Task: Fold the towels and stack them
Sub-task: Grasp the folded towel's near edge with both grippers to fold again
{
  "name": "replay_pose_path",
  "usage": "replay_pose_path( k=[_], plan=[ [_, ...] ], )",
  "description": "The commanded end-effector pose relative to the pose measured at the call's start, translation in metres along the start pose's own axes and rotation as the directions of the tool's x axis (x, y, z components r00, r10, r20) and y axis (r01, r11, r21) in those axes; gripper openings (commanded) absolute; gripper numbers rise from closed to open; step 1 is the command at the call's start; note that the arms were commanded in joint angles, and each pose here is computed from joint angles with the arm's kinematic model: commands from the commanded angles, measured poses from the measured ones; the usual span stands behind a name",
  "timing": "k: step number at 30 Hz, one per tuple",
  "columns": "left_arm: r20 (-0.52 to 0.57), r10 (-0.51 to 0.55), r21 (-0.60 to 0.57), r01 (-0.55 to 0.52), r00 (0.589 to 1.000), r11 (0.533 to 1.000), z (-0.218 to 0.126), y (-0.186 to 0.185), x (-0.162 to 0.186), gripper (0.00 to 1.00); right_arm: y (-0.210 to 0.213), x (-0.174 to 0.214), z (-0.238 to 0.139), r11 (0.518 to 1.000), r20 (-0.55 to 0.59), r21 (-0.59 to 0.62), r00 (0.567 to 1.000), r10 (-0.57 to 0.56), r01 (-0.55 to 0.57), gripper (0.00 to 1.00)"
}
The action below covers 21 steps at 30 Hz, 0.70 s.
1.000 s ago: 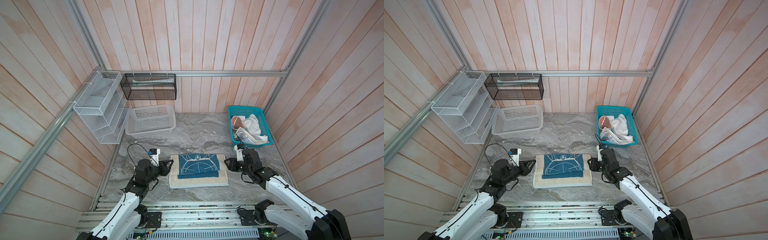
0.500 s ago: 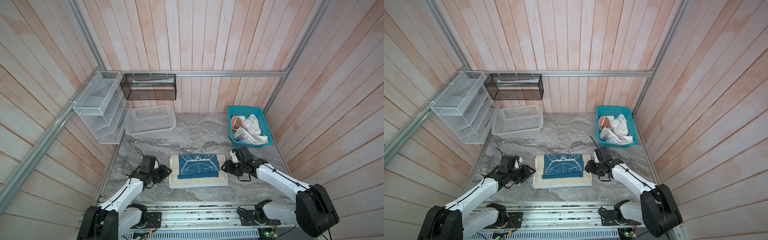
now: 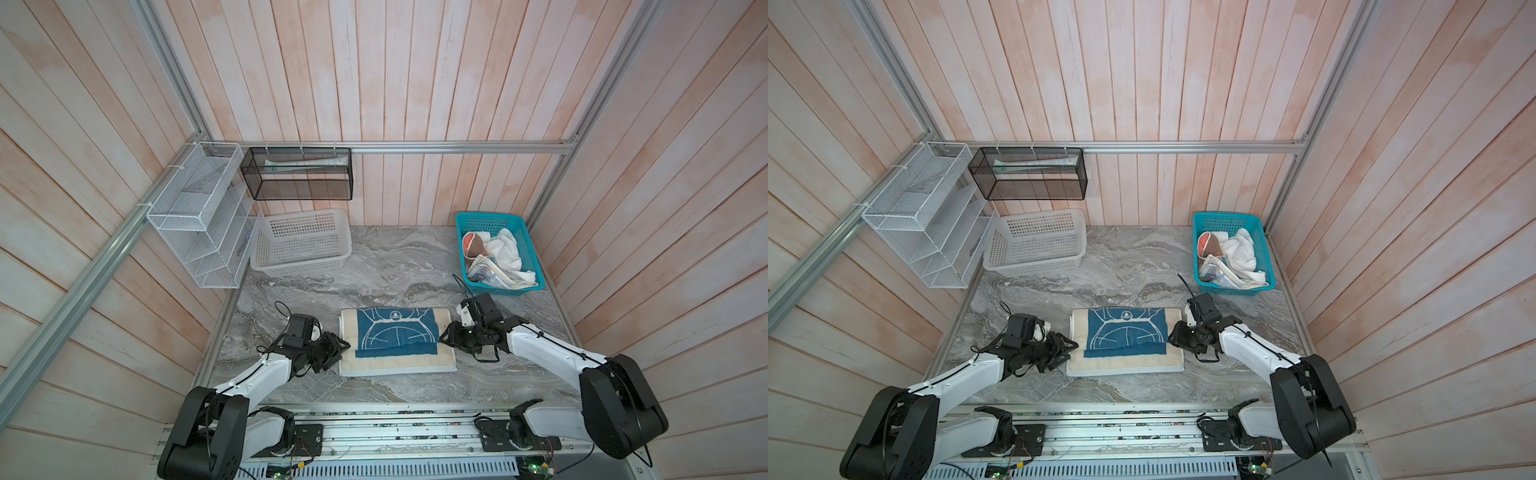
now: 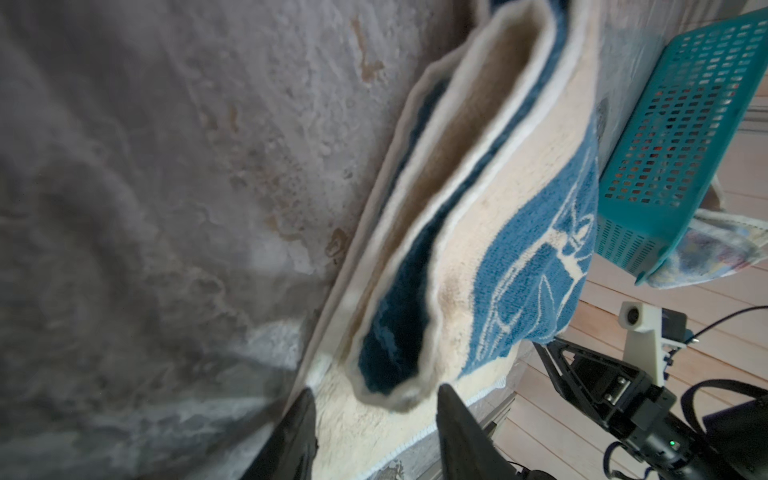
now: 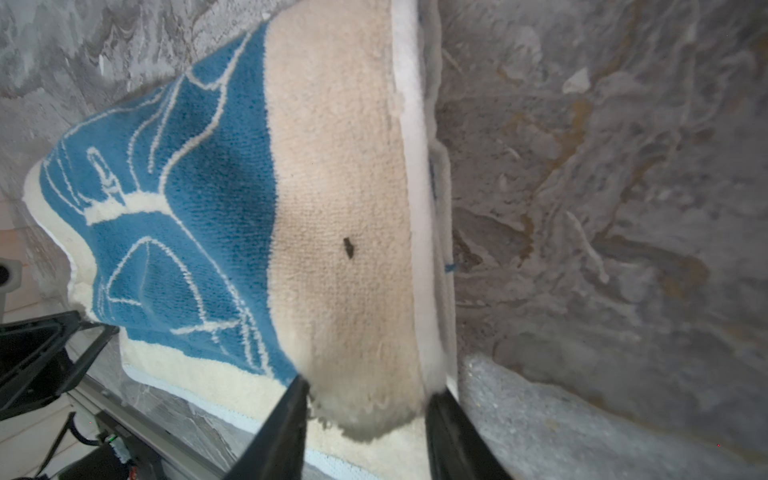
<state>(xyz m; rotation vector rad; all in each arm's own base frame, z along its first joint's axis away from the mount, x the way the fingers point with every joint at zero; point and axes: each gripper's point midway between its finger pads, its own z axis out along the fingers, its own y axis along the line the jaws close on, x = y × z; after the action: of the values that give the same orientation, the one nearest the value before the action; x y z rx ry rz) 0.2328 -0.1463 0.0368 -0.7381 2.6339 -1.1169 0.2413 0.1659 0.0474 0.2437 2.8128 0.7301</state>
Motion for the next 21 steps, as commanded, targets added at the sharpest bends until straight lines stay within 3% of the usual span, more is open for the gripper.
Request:
replay_pose_path(
  k=[1,7,10,16,21],
  plan=[
    [0.018,0.013,0.065,-0.015,1.000,0.998,0.002,-0.016,-0.009,0.45,0.012,-0.013,-0.006,0.999,0.029,-0.026,0.999,-0.032,0.033,0.32],
    [0.010,0.025,0.061,-0.026,1.000,0.998,0.001,-0.024,-0.015,0.44,0.011,-0.016,-0.008,0.998,0.033,-0.009,0.998,-0.057,0.057,0.09],
    [0.020,0.023,0.070,-0.024,1.000,0.997,0.002,-0.025,-0.019,0.34,0.012,-0.017,-0.006,0.998,0.028,-0.010,0.998,-0.062,0.062,0.03],
    [0.025,0.050,0.084,-0.052,0.998,0.995,-0.001,-0.036,-0.027,0.03,0.018,-0.028,-0.013,0.996,0.042,0.013,0.996,-0.084,0.083,0.00],
    [0.064,0.113,0.081,-0.118,0.992,0.990,-0.024,-0.058,-0.036,0.00,0.030,-0.045,-0.037,0.994,0.073,0.026,0.991,-0.112,0.110,0.00]
  ],
)
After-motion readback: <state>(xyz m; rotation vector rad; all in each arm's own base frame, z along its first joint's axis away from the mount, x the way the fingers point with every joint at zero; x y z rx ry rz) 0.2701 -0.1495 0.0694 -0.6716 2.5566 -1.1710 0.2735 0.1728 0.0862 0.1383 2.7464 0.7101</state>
